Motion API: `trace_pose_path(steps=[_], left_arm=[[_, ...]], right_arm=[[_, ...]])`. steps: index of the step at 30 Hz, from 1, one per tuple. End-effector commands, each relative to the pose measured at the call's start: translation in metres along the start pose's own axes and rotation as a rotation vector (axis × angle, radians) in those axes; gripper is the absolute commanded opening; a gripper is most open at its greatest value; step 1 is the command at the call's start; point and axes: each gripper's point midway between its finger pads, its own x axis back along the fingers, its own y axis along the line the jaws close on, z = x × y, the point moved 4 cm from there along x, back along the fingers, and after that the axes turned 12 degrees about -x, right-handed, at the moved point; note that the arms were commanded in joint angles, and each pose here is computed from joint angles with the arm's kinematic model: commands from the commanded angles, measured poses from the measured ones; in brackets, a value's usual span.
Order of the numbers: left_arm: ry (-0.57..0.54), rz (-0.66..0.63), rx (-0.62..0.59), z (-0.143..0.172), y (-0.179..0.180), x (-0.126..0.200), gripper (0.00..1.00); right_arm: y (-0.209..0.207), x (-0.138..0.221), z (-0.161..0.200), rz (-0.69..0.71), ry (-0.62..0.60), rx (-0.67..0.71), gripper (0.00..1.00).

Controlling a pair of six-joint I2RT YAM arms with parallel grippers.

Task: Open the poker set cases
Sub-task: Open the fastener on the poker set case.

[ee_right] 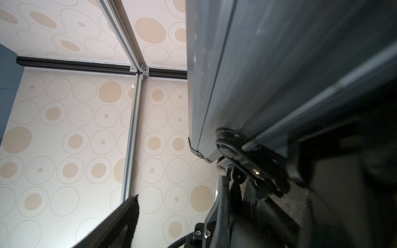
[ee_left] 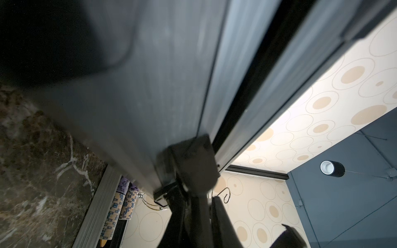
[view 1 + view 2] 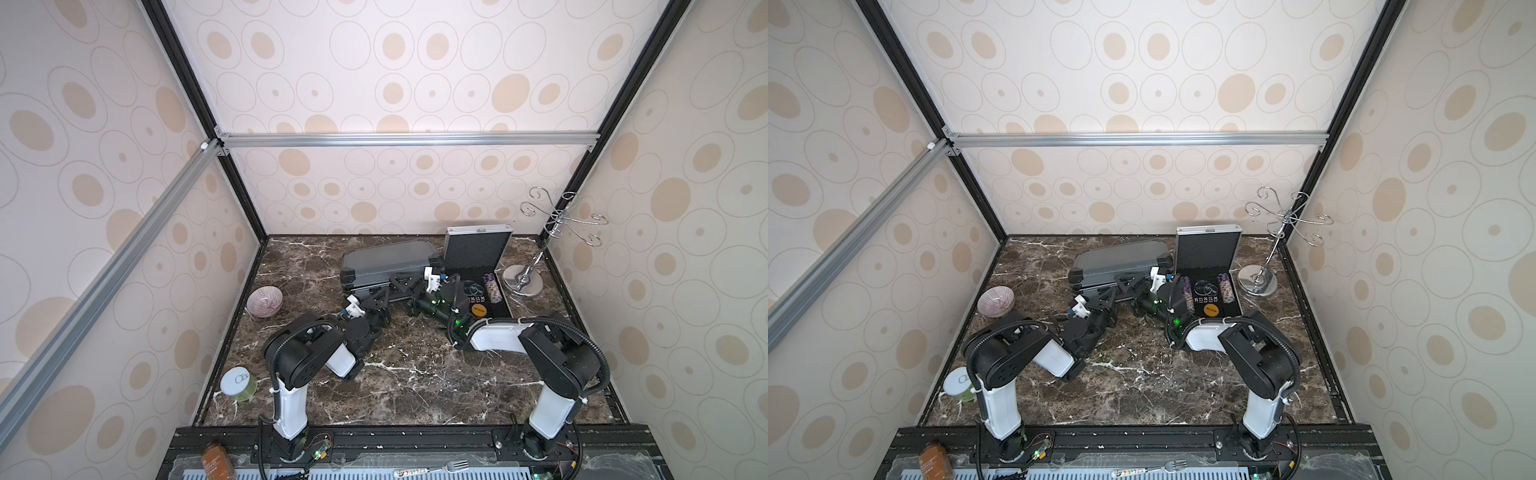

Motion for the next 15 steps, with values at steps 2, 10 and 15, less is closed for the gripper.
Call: trace_pose_path(steps=[2, 10, 15], left_arm=[[0.154, 0.224, 0.399, 0.022, -0.049, 0.003, 0.00], [0.148, 0.232, 0.400, 0.019, -0.052, 0.003, 0.00], [0.142, 0.210, 0.393, 0.017, -0.045, 0.006, 0.00]], right_arm=[[0.143, 0.040, 0.032, -0.539, 0.070, 0.157, 0.88], [0.089, 0.034, 0.020, -0.332, 0.003, 0.208, 0.90], [0.057, 0.039, 0.019, -0.113, -0.006, 0.281, 0.94]])
